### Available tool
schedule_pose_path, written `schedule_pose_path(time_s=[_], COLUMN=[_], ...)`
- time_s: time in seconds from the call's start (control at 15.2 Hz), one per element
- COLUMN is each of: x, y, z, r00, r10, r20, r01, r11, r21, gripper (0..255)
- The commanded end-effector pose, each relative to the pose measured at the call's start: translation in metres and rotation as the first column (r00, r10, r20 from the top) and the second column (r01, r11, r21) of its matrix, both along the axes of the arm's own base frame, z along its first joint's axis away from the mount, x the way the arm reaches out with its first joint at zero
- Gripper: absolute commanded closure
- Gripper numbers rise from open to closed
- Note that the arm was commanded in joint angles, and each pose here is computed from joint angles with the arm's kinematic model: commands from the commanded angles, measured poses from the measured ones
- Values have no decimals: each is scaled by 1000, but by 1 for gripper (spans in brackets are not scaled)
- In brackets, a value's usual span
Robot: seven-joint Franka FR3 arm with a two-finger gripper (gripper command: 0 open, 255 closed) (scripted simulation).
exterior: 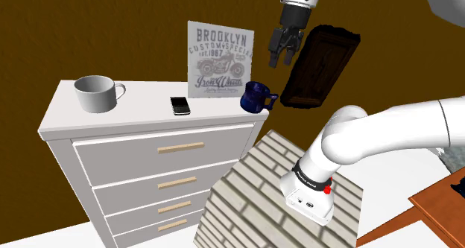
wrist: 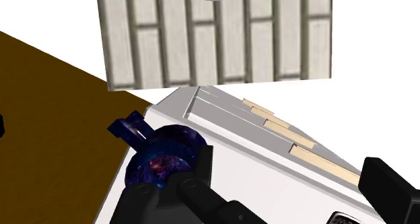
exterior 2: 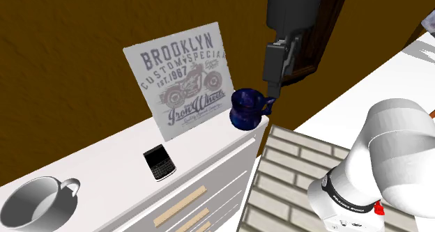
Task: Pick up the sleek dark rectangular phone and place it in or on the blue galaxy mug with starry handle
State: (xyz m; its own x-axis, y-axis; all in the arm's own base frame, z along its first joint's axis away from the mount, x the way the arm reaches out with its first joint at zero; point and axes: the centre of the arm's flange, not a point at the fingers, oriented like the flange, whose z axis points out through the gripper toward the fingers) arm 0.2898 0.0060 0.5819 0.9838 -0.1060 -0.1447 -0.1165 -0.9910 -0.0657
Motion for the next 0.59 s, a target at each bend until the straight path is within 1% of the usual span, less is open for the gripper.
schedule_pose_path(time_s=[0.0, 0.53], x=[0, 62], y=[0, 51], z=[0, -62], r00=[1000, 997], r10=[0, -74], r20=[0, 33], r01=[0, 74], r11=[1000, 997], r21=[0, -9], gripper=[0, 0])
